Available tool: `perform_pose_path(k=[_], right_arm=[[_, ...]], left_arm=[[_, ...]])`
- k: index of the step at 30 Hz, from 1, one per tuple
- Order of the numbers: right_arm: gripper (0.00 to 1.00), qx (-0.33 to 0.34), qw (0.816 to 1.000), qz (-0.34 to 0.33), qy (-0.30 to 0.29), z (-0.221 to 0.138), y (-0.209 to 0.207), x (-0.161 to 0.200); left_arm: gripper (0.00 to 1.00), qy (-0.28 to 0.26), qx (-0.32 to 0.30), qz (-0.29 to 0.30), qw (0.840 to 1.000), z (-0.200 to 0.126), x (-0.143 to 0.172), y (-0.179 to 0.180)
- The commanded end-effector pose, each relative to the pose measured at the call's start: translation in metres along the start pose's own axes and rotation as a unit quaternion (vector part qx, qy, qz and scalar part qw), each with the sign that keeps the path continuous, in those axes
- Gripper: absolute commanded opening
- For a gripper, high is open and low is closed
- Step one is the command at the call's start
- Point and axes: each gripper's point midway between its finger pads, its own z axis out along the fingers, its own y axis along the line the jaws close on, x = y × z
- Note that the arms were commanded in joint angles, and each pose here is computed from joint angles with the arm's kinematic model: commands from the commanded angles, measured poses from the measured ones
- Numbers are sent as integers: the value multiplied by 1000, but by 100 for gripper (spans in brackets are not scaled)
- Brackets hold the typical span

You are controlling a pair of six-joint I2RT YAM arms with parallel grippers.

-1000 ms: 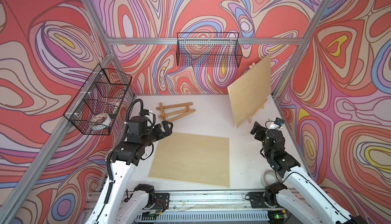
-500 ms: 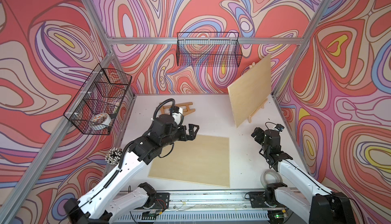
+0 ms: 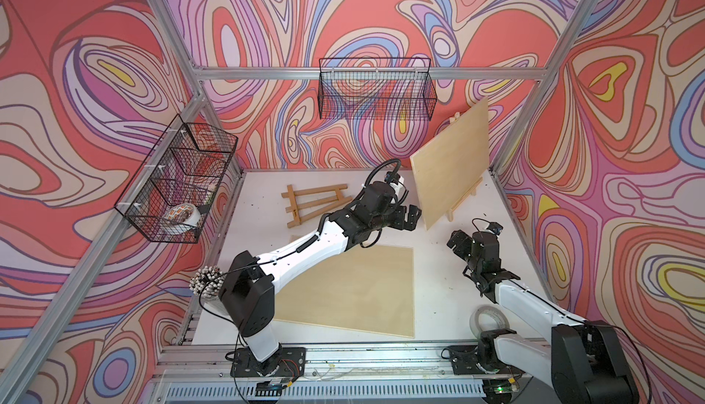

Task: Disassemble the easel
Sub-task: Pick up the drawing board from the easel.

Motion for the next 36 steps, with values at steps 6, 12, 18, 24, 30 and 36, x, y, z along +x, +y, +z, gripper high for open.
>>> perform_pose_path(k=[6, 12, 18, 24, 30, 36], right_arm=[[95, -33, 999, -2, -24, -3, 13, -13], [95, -37, 999, -3, -17, -1, 16, -11], [97, -14, 1000, 13, -19, 2, 8, -12], [97, -48, 999, 1, -18, 3, 19, -10], [91, -94, 994, -8, -50, -13, 28, -16], [88, -112, 992, -16, -50, -14, 34, -15]], left_arm=[[91, -109, 52, 39, 992, 30, -53, -17], [86, -131, 68, 45, 988, 48, -63, -13], [83, -154, 86, 31, 984, 61, -81, -4], [72, -165, 104, 23, 981, 79, -90, -7], [61, -169, 112, 27, 979, 90, -88, -4], [54, -178, 123, 33, 976, 94, -90, -7]])
